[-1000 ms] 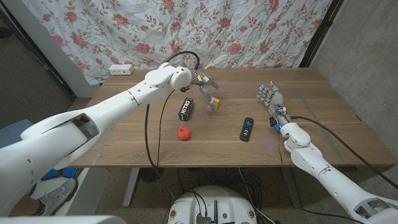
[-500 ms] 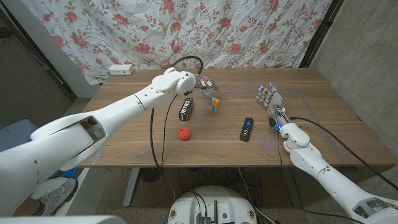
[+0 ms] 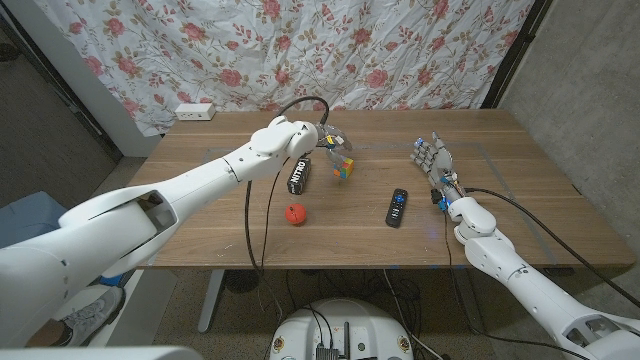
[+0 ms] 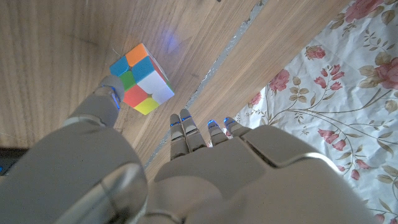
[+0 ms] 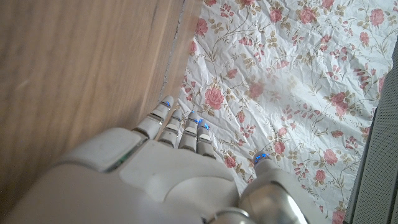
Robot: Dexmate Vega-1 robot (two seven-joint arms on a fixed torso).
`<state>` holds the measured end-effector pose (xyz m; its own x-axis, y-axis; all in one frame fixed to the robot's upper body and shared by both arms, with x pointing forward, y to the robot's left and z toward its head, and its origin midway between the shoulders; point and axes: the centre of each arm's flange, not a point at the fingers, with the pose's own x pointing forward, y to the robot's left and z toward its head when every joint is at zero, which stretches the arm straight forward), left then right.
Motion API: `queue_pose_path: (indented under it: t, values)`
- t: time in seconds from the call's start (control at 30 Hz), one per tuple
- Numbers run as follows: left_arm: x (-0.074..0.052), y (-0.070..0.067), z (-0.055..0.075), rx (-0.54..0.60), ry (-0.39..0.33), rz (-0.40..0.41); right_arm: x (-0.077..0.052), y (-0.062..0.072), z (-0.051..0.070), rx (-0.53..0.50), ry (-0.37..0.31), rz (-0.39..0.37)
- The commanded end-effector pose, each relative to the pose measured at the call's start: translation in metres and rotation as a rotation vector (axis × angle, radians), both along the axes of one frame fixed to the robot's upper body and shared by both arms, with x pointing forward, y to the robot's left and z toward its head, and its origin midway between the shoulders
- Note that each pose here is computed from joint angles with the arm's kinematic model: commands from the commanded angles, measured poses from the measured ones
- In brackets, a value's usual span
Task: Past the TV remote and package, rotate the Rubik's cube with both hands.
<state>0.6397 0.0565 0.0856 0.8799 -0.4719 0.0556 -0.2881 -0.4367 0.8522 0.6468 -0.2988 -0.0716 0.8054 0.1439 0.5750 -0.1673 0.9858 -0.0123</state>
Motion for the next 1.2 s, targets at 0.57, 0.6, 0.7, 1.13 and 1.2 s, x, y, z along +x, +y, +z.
queue_pose_path:
  t: [0.57,0.6,0.7,1.13,1.2]
  values:
    - [0.005,-0.002,-0.021,-0.005,-0.059,0.016,0.004,-0.001,-0.006,0.026,0.022,-0.009]
    - [0.005,-0.002,-0.022,-0.007,-0.058,0.014,0.005,-0.001,-0.007,0.026,0.022,-0.008]
    - [0.006,-0.003,-0.023,-0.003,-0.058,0.013,0.005,0.0,-0.007,0.027,0.024,-0.008]
    - [0.004,-0.003,-0.027,-0.022,-0.083,-0.006,0.003,0.002,-0.01,0.028,0.03,-0.007]
    - [0.003,-0.003,-0.027,-0.026,-0.1,-0.006,0.004,0.003,-0.011,0.029,0.03,-0.004]
